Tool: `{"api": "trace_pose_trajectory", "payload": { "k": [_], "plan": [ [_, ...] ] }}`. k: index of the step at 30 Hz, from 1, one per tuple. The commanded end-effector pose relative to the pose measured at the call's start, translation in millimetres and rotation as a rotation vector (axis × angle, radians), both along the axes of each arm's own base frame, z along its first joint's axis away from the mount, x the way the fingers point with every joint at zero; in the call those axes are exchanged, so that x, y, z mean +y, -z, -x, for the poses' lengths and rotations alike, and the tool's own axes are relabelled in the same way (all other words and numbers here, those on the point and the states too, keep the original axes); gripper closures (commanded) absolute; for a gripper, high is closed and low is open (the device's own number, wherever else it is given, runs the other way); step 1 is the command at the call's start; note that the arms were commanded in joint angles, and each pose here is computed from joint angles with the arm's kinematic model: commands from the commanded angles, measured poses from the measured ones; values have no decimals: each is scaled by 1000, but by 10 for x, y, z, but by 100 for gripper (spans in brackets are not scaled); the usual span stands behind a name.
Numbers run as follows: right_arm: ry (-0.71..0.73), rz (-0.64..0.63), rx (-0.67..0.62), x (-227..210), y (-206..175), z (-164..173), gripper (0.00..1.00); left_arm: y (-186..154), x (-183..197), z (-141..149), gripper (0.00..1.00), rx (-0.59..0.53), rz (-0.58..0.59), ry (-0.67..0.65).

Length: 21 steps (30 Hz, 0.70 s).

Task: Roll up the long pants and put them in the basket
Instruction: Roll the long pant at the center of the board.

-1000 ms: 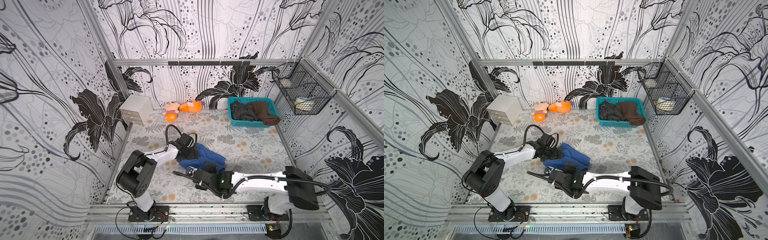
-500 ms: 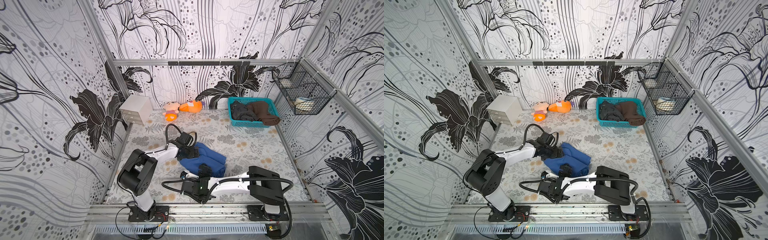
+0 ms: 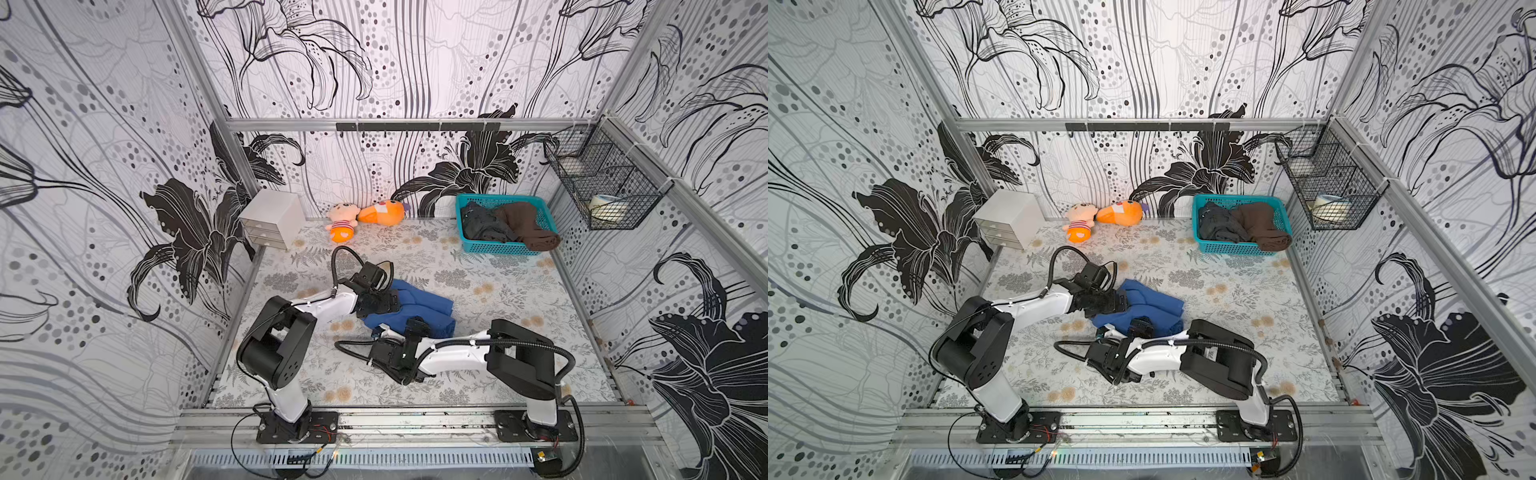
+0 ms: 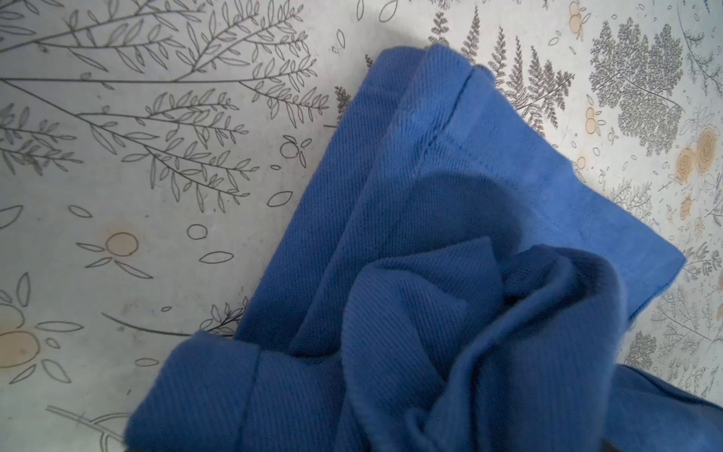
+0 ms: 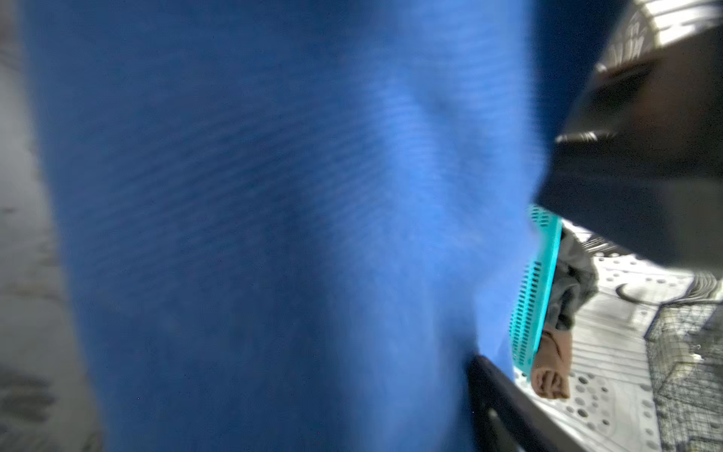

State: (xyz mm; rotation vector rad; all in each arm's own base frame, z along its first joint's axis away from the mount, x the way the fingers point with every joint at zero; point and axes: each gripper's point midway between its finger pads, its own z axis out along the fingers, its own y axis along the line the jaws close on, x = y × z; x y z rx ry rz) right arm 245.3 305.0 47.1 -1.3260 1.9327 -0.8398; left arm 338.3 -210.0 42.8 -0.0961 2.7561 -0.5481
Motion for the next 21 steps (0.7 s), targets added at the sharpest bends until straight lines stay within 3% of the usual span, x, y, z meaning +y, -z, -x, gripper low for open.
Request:
{"api": "trace_pose_trajectory", "payload": {
  "k": [1, 2, 3, 4, 9, 15, 21],
  "plan": [
    [5, 12, 93, -125, 182, -44, 60, 328, 94, 317, 1, 141, -49, 34],
    [-8, 8, 108, -110, 193, -42, 70, 326, 90, 314, 1, 141, -48, 35],
    [-21, 5, 114, -92, 196, -38, 88, 329, 86, 313, 1, 141, -48, 35],
    [-28, 4, 110, -82, 188, -44, 100, 331, 81, 314, 1, 142, -45, 37],
    [-70, -26, 220, -31, 234, 65, 100, 296, 75, 284, 1, 134, -40, 39],
    [-122, -165, 634, 134, 218, 707, 100, 41, 279, 106, 1, 80, -45, -14],
    [-170, -296, 1012, 265, -113, 1320, 100, -272, 488, 6, 1, 11, -128, -49]
  ]
}}
